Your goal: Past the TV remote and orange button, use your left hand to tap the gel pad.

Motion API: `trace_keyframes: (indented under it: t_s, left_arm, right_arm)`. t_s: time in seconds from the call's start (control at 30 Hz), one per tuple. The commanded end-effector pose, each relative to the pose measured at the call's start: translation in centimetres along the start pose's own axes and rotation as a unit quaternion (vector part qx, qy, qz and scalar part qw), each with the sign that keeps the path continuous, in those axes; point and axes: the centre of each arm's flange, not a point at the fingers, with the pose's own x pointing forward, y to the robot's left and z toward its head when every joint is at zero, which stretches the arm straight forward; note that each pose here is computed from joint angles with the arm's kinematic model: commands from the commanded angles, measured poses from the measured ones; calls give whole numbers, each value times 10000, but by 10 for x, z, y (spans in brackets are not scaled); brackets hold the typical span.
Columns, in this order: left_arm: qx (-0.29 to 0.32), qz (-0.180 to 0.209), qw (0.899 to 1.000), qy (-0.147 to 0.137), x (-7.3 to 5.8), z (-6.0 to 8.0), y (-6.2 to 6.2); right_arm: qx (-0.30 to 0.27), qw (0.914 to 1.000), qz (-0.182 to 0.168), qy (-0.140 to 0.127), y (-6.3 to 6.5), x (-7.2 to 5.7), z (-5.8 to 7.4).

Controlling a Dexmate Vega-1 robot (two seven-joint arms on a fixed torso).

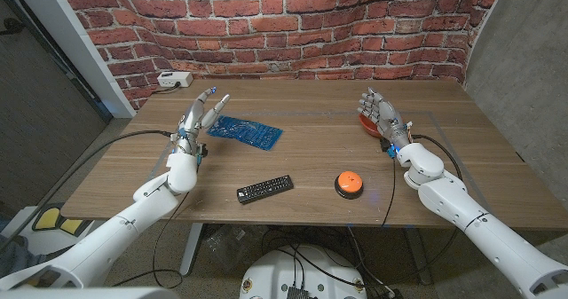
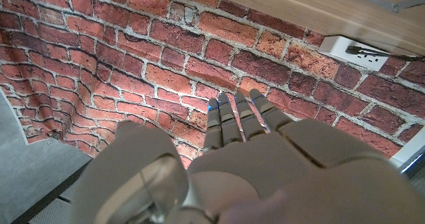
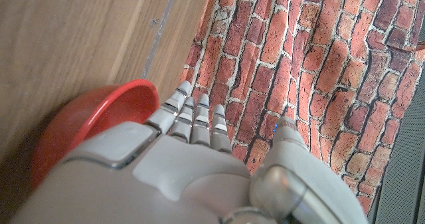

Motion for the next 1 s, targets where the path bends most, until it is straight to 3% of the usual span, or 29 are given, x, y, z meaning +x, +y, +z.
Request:
trace_keyframes:
  t_s: [0.03, 0.43, 1.0]
  left_arm:
    - [719, -380, 9966, 110, 3, 3, 0]
    - [1105, -701, 9914, 90, 8, 7, -3]
    - [1692, -1302, 9765, 286, 14, 5, -7]
  right_arm:
    - [-37, 10000, -2, 22, -4, -2, 6]
    - [-85, 9999, 75, 71, -7, -3, 7]
    - [-124, 9995, 205, 219, -2, 3, 3]
